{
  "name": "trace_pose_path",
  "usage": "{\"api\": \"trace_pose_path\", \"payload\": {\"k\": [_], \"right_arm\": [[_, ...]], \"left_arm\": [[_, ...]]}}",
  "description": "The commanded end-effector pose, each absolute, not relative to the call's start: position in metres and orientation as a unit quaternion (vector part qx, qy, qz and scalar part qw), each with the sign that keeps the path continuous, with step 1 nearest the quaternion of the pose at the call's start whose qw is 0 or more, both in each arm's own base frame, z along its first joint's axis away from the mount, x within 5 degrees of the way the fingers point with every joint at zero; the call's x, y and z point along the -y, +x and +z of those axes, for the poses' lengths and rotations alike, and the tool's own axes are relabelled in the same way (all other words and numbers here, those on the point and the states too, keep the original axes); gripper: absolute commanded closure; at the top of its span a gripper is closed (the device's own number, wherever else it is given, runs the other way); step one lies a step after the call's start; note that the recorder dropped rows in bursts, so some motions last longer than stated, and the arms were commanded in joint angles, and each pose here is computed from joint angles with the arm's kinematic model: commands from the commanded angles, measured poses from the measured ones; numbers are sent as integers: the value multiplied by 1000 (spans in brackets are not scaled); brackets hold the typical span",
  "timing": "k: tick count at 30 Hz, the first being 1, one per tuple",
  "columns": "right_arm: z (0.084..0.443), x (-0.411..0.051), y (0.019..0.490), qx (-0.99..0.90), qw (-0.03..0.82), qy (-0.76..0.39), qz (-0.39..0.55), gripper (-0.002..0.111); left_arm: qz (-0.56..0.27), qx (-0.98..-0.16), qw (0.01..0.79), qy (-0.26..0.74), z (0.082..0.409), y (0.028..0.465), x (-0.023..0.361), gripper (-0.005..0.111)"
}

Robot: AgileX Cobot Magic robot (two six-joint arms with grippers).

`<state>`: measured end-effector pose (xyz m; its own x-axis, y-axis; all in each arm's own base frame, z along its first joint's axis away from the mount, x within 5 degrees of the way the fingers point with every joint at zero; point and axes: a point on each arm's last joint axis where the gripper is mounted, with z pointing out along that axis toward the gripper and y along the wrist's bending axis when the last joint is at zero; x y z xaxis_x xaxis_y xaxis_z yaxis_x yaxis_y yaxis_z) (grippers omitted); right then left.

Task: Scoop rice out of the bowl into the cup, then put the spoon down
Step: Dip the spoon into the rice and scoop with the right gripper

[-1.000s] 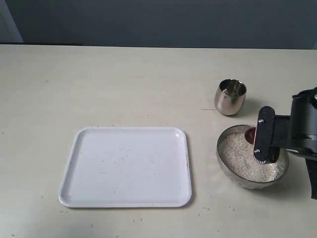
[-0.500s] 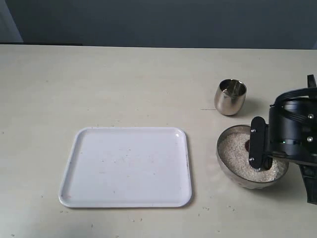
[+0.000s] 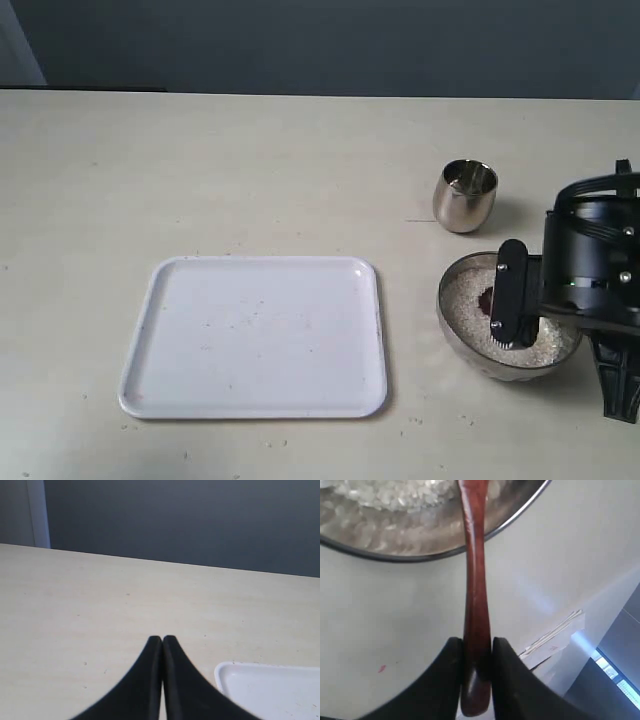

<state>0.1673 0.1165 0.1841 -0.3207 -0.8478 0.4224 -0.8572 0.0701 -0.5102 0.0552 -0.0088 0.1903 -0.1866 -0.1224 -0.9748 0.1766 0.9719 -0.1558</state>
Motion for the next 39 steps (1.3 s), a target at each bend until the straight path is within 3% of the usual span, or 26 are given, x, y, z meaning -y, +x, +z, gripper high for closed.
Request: {"api": "trace_pose_path", "payload": {"k": [1,7,12,22,39], "right_arm": [[181,-117,167,732,7,586,348,108],[170,-117,173,712,40,582,390,108],[161,-122,173,720,35,589,365,108],[167,-135,181,743,-5,574,344,108],[173,-132,172,788,-3,528,317,108]], "left_arm": [[-123,-755,644,22,192,55,10,106],[-123,-755,644,22,192,55,10,106],[-123,-755,644,22,192,55,10,106],[-126,-755,643,25,192,55,10,106],[-126,-755,643,25,192,55,10,106]]}}
